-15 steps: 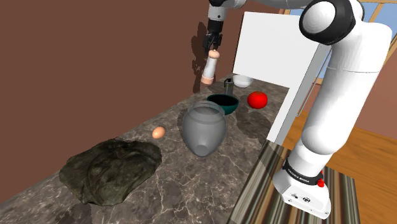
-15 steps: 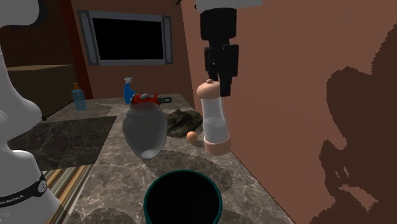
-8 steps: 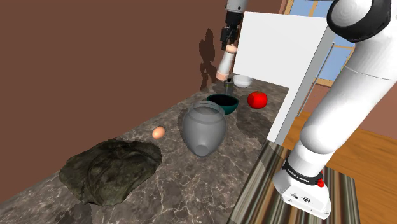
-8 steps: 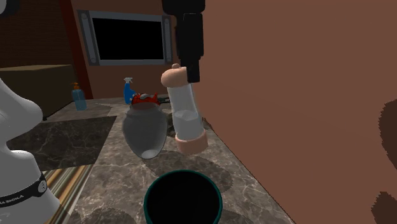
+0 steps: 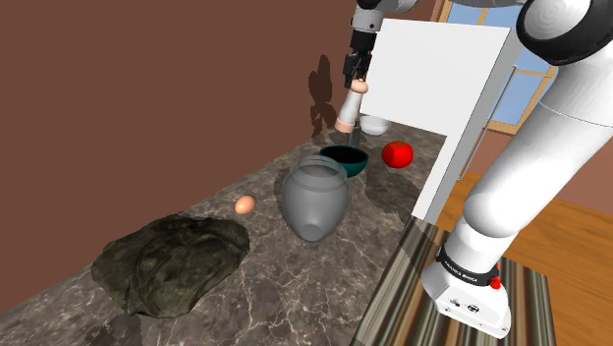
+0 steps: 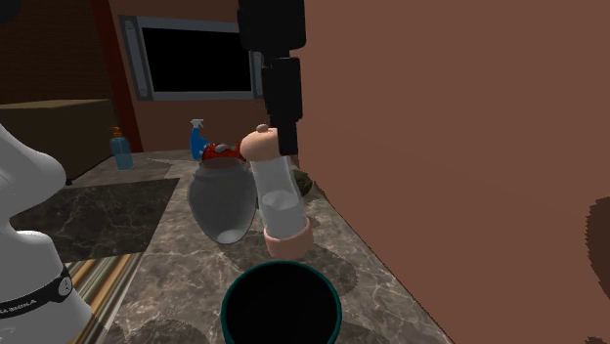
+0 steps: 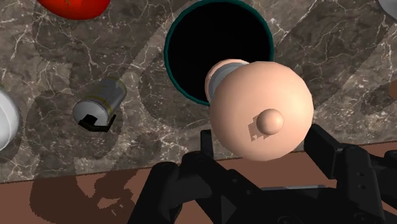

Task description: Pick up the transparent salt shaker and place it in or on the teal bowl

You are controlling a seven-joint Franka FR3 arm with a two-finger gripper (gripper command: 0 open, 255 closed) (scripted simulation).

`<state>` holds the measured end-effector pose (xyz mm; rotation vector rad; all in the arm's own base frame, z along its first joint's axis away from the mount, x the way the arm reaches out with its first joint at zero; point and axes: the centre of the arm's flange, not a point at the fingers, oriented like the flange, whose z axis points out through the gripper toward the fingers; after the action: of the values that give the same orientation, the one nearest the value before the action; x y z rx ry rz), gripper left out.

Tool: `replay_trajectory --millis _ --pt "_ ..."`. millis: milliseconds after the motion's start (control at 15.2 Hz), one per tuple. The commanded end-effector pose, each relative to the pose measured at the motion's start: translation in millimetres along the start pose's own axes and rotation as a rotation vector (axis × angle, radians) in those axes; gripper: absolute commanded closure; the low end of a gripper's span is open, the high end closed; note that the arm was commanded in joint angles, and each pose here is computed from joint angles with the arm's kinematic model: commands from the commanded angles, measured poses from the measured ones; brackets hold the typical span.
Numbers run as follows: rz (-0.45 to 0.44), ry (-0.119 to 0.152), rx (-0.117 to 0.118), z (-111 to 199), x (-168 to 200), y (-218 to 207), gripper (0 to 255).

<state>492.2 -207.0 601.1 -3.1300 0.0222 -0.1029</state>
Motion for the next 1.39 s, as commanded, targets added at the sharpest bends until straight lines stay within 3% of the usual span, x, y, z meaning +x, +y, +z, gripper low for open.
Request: replay_trajectory --millis 0,1122,1320 --pt "0.000 0.001 0.000 10 -1 0 255" --pt "0.000 0.001 0.000 100 -7 1 255" --pt "0.000 0.001 0.000 104 -7 1 255"
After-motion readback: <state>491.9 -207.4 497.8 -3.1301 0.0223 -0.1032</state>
